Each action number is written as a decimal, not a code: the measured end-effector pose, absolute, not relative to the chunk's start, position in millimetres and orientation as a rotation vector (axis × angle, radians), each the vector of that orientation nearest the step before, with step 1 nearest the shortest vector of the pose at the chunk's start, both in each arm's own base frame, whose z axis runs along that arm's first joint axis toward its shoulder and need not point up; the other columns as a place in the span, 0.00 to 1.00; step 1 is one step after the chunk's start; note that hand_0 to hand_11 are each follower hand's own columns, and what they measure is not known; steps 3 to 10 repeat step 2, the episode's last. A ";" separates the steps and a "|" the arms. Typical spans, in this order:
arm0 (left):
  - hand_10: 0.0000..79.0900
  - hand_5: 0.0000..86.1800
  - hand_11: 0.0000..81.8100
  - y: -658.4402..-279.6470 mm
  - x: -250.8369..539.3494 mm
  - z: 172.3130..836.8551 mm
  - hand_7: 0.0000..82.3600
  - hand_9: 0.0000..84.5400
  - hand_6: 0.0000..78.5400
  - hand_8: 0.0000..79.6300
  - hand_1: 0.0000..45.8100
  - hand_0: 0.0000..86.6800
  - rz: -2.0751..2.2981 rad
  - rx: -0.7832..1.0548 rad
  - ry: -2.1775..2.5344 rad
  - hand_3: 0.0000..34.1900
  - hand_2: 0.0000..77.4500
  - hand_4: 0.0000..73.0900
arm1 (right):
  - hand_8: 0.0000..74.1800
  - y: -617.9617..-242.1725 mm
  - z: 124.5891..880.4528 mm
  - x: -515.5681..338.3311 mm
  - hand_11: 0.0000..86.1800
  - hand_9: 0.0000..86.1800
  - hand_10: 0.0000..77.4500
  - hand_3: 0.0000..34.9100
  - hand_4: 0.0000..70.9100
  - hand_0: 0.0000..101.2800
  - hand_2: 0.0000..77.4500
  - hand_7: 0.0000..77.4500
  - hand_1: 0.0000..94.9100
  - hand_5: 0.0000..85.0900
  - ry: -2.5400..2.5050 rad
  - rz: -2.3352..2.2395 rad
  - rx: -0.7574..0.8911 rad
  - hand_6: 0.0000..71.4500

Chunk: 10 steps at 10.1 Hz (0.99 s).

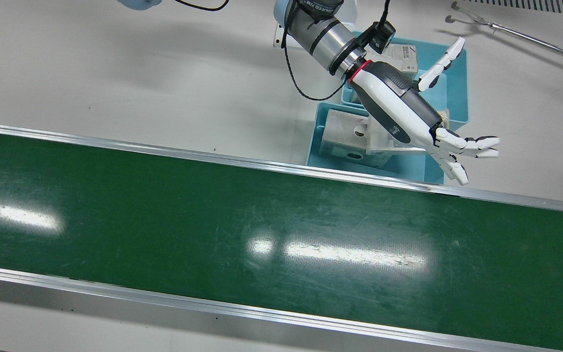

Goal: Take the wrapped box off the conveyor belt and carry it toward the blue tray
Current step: 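Lift the box off the belt and swing it toward the blue tray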

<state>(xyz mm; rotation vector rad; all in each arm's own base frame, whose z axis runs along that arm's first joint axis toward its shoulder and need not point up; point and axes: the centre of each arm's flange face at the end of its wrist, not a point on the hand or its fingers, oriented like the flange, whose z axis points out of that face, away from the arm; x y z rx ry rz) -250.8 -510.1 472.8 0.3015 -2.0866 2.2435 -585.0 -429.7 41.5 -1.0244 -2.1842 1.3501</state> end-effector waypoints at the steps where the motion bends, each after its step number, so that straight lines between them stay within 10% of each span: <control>1: 0.01 0.01 0.01 -510.1 -250.8 472.7 0.01 0.00 0.01 0.01 0.00 0.00 2.243 0.302 -2.087 0.00 0.01 0.00 | 0.00 -429.0 39.0 -581.4 0.01 0.01 0.00 0.00 0.20 0.49 0.02 0.15 0.11 0.26 -2.193 1.346 -1.031 0.10; 10: 0.01 0.01 0.01 -510.1 -250.8 472.7 0.01 0.01 0.01 0.01 0.00 0.00 2.243 0.302 -2.087 0.00 0.01 0.00 | 0.00 -429.0 36.9 -575.4 0.01 0.01 0.00 0.00 0.19 0.49 0.02 0.15 0.11 0.26 -2.207 1.343 -1.038 0.10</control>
